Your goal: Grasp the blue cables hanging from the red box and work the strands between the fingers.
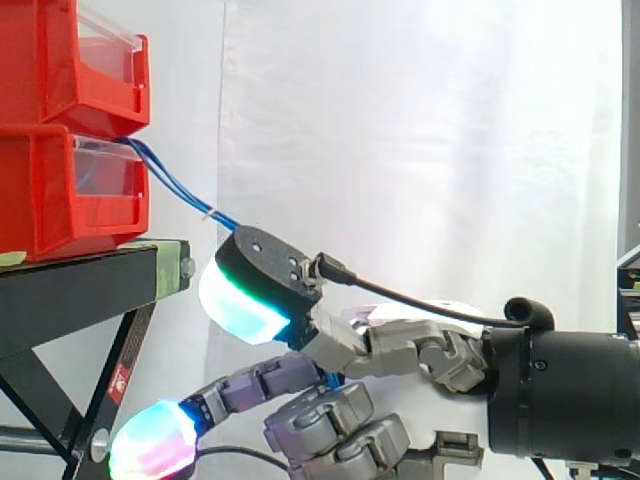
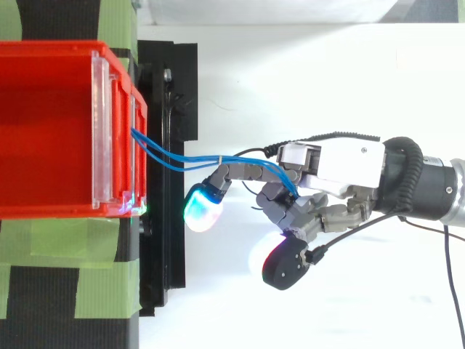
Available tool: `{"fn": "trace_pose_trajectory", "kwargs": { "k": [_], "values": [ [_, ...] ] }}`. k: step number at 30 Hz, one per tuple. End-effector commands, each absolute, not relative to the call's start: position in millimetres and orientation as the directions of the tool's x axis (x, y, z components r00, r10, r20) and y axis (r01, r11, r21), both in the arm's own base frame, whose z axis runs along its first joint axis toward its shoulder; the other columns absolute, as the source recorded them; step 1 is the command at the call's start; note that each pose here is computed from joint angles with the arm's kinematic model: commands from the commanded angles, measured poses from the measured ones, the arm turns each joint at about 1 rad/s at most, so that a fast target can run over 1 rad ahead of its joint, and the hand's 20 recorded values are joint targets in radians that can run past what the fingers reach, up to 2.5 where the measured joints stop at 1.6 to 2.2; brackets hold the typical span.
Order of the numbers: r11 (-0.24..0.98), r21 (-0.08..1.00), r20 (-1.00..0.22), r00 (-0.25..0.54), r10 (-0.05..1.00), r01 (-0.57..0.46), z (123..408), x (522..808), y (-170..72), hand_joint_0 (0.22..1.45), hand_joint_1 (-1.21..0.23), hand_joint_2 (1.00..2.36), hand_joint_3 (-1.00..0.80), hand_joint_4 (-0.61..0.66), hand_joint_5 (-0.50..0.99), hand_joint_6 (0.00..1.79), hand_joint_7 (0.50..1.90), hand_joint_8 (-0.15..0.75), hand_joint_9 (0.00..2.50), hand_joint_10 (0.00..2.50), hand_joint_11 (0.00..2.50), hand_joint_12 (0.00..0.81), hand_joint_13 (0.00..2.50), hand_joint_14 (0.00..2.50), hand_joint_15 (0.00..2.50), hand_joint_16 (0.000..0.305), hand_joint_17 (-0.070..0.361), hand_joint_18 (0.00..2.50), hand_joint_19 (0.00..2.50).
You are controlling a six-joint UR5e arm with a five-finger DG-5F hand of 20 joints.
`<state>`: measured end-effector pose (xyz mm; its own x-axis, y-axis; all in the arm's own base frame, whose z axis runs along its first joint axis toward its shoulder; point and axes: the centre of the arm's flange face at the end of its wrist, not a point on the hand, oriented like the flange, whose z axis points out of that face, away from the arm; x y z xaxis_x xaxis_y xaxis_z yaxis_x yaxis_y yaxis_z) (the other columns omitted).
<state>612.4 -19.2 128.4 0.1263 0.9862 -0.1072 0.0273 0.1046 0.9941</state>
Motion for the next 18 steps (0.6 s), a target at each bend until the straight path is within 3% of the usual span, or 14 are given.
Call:
{"fn": "trace_pose_trajectory", "kwargs": {
  "k": [1,18],
  "values": [
    [0.110,0.993,-0.115,0.124,0.986,0.046,127.1,610.9,-19.6,0.67,-0.58,1.00,-1.00,0.26,0.07,0.01,1.12,0.429,0.94,2.50,2.50,0.546,1.38,2.50,1.50,0.074,0.166,1.60,0.42],
    [0.112,0.992,-0.118,0.123,0.985,0.053,126.4,610.1,-19.8,0.67,-0.58,1.00,-1.00,0.26,0.07,0.01,1.11,0.429,0.94,2.50,2.50,0.547,1.38,2.50,1.50,0.074,0.165,1.60,0.42]
  ]
}}
